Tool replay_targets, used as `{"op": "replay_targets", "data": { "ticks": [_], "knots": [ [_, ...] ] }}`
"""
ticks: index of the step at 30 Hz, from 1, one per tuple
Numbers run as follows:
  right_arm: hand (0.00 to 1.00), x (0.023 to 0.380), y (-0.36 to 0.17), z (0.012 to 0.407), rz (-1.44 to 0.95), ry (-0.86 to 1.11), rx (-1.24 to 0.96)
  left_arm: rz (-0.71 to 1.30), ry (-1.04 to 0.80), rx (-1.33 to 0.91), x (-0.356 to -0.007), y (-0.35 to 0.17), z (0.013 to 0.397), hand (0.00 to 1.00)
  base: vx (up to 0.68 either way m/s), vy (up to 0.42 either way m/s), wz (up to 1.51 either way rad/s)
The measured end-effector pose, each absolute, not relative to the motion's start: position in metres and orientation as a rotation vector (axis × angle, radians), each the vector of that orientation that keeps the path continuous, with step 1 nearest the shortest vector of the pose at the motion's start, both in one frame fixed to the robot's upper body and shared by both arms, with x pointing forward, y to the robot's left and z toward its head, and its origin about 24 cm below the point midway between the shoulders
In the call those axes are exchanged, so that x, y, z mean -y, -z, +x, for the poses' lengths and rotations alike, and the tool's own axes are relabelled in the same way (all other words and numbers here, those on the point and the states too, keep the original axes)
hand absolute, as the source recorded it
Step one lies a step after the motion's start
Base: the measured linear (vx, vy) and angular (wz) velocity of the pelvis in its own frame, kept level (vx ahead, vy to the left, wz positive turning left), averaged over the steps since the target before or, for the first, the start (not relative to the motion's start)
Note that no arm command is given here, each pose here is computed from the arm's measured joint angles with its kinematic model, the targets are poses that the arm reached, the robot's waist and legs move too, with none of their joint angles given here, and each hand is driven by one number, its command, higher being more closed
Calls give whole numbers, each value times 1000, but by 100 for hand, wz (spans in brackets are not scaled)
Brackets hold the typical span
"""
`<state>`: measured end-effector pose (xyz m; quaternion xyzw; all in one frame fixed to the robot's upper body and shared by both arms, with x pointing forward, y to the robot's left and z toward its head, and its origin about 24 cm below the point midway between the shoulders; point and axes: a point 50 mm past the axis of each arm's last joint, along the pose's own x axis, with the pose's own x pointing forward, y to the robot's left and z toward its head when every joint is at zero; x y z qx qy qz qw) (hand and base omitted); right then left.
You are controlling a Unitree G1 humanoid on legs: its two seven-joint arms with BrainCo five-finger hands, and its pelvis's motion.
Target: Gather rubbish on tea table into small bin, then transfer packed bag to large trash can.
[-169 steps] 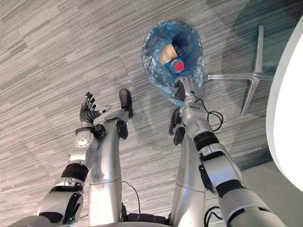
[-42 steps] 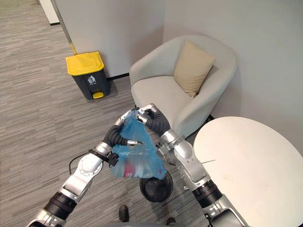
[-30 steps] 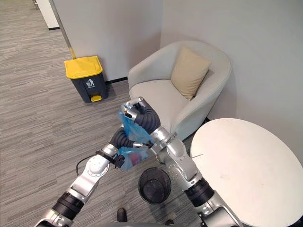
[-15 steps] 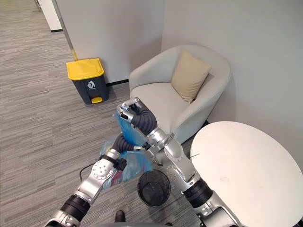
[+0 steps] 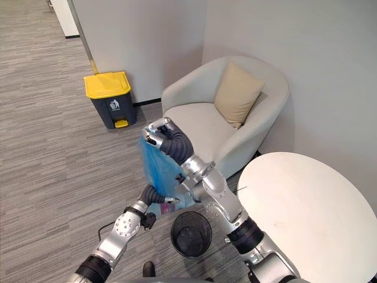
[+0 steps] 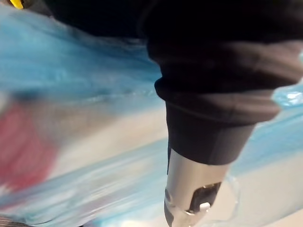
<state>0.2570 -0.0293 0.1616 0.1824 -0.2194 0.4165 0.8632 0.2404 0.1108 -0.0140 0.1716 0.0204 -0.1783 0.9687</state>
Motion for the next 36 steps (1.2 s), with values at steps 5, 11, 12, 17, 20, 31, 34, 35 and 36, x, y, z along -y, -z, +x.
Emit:
{"op": "replay_targets", "data": {
  "ticks": [5, 11, 12, 17, 20, 31, 34, 35, 36],
  "knots": [
    [100, 21, -162, 253, 391, -906, 455, 348, 384, -38, -105, 14, 238, 0, 0, 0, 0],
    [100, 6, -162, 245, 392, -981, 447, 400, 359, -14, -102, 11, 239, 0, 0, 0, 0],
    [100, 4, -162, 244, 393, -987, 445, 408, 353, -12, -102, 11, 239, 0, 0, 0, 0],
    [100, -3, -163, 240, 433, -1005, 438, 404, 296, 8, -96, 8, 241, 100, 0, 0, 0],
    [100, -10, -159, 235, 457, -1037, 407, 406, 291, 16, -94, 6, 242, 100, 0, 0, 0],
    [100, -28, -132, 224, 537, -1086, 265, 399, 320, 20, -82, 3, 245, 100, 0, 0, 0],
    [100, -28, -126, 221, 554, -1083, 244, 405, 319, 12, -83, 5, 247, 100, 0, 0, 0],
    [100, -28, -123, 221, 554, -1086, 235, 406, 319, 8, -83, 5, 246, 100, 0, 0, 0],
    [100, -28, -121, 221, 553, -1082, 227, 406, 320, 7, -83, 6, 246, 100, 0, 0, 0]
  ]
}}
